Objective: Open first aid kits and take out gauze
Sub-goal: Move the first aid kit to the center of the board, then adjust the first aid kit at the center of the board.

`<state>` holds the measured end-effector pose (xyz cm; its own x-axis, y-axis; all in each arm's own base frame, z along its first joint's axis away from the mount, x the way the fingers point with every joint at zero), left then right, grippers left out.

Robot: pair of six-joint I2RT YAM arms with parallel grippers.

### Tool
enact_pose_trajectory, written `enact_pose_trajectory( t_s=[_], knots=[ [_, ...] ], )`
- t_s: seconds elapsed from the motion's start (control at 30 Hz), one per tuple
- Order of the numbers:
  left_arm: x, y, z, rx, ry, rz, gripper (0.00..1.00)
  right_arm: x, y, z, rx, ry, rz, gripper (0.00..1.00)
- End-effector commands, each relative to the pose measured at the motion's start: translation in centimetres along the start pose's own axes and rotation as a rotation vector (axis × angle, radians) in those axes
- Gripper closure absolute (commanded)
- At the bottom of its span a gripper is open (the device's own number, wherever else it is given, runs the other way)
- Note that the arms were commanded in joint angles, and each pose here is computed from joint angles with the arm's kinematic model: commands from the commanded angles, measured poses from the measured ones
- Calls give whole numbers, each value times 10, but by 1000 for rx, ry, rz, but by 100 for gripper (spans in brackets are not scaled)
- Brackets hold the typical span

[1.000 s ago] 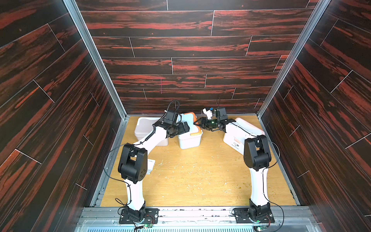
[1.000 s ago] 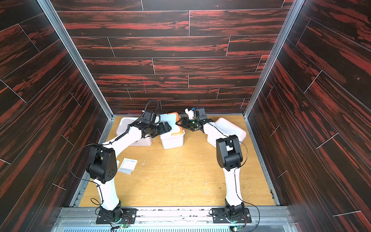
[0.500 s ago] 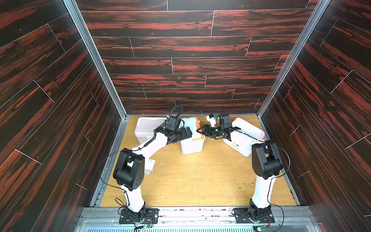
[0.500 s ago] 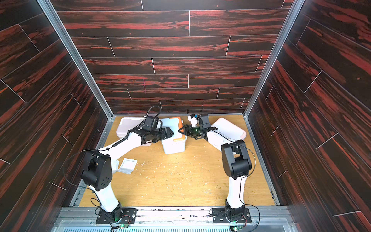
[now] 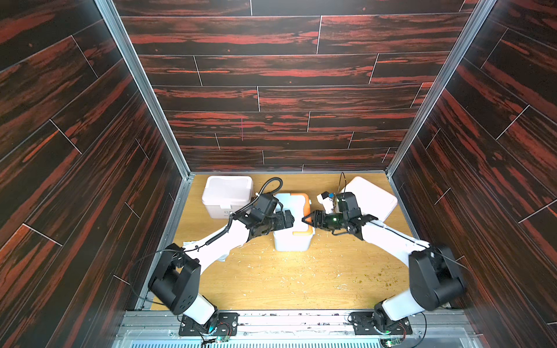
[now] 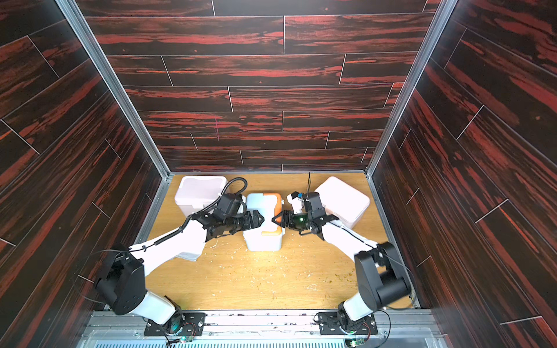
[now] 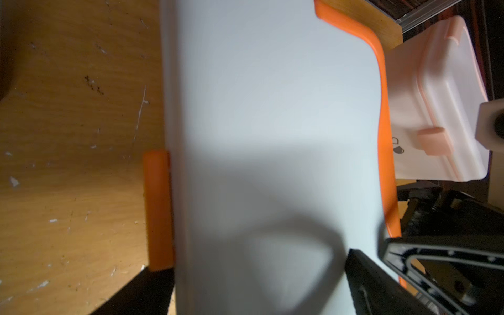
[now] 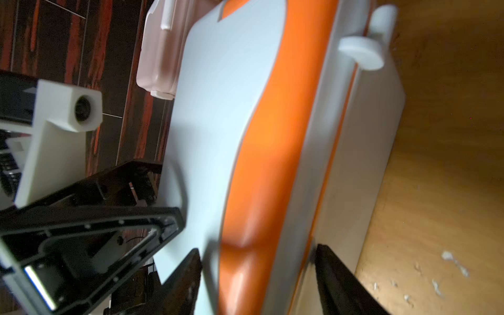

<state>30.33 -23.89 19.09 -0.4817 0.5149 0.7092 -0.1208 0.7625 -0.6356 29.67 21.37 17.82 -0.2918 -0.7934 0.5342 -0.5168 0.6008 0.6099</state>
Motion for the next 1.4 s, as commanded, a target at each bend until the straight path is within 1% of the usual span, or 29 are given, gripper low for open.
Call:
enact_pose_trajectory(
  t_s=[0.0,0.1,0.2,0.27,0.33,0.5,0.6,0.7,0.87,0.93,1.07,1.17,1.27,1.37],
  knots=[
    [8,-22,28,4,56,129,0,6,36,27,32,45,-119,32],
    [12,-15,42,28,52,144,0,12,40,49,30,60,-111,32],
    [18,-7,49,49,35,148,0,18,41,71,20,80,-111,31],
    [25,0,49,50,6,137,0,24,39,82,22,84,-84,30],
    [34,10,47,46,-40,96,0,32,34,89,30,87,-24,28],
    [58,33,45,47,-152,36,0,43,29,86,80,115,99,22],
    [77,38,45,48,-188,32,0,51,28,74,104,74,177,18],
    [97,44,48,53,-203,34,0,57,31,60,130,27,209,12],
    [126,47,66,77,-160,107,0,56,32,31,174,-12,268,3],
    [136,49,76,71,-140,122,0,55,35,16,191,-30,281,2],
    [147,49,92,50,-98,147,0,45,38,-14,212,-61,279,1],
    [143,40,103,42,-31,199,0,34,43,-38,241,-69,232,1],
    [126,23,116,31,57,267,0,21,41,-53,265,-56,213,4],
    [111,8,127,-3,104,270,0,8,35,-60,280,-30,207,6]
  ],
)
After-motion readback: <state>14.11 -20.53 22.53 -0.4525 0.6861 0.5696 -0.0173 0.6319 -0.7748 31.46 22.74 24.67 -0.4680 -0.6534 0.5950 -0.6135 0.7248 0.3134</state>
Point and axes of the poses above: each gripper's point midway between its finger pads, its own x axis back along the fingers, its own y axis along the line the jaws close on, z = x × y, the point moved 6 cm from there along x, back along the fingers, and after that the axes turned 14 degrees about x, right-handed, at the moved point
